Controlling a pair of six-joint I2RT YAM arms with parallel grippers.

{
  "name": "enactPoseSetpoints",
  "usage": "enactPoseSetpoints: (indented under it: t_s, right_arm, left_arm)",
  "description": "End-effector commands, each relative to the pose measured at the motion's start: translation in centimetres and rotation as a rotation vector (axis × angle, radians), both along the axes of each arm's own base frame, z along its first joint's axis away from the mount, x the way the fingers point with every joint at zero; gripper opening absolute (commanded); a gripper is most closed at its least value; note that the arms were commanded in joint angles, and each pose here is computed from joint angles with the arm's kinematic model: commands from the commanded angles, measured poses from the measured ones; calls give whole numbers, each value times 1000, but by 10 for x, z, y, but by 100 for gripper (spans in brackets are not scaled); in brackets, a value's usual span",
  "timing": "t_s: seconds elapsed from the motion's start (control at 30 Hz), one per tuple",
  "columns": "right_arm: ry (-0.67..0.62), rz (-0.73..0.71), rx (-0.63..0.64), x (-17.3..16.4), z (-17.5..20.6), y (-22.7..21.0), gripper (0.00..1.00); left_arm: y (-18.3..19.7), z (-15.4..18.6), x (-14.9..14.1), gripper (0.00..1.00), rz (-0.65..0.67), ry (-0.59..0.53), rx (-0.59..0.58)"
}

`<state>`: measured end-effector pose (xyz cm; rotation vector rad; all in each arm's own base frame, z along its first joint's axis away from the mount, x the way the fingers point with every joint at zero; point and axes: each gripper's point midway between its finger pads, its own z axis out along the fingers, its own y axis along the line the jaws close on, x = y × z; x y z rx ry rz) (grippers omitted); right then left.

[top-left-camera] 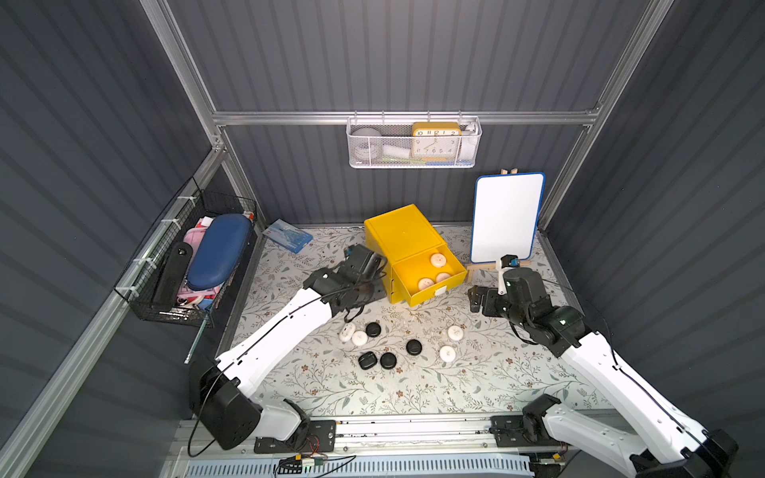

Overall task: Put the bluetooth earphones in the drawer according to color
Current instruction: Place the bluetooth earphone in the drawer.

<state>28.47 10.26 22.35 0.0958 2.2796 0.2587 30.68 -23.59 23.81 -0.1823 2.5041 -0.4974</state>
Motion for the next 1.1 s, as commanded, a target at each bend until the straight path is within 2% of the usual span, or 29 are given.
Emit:
enactPoseSetpoints:
  t_s: [0.0,0.17,0.33,0.53,0.67,0.73,0.87,0.97,1.07]
  right_arm:
    - [-21,-48,14,2,1,-6,99]
    - [4,-50,25,0,-6,-5,99]
    - [23,-46,34,-4,-11,-4,99]
    - [30,-44,45,-7,-15,-4,99]
    - [37,-32,56,-7,-19,0,99]
    - [40,-25,58,-6,-20,1,99]
    - [51,9,59,-4,-23,8,99]
    - [61,29,61,-4,-25,12,99]
    - [70,59,69,-4,-26,18,99]
  left_arm:
    - [-25,30,16,34,-133,-133,68]
    - [-62,48,39,33,-241,-213,56]
    - [-85,46,55,33,-315,-241,80]
    - [-106,31,53,33,-417,-226,67]
    - [-105,26,48,35,-432,-217,71]
    - [-100,24,47,42,-421,-218,86]
    - [-90,32,49,70,-380,-233,117]
    - [-85,48,51,82,-359,-269,124]
    - [-80,61,52,86,-360,-307,136]
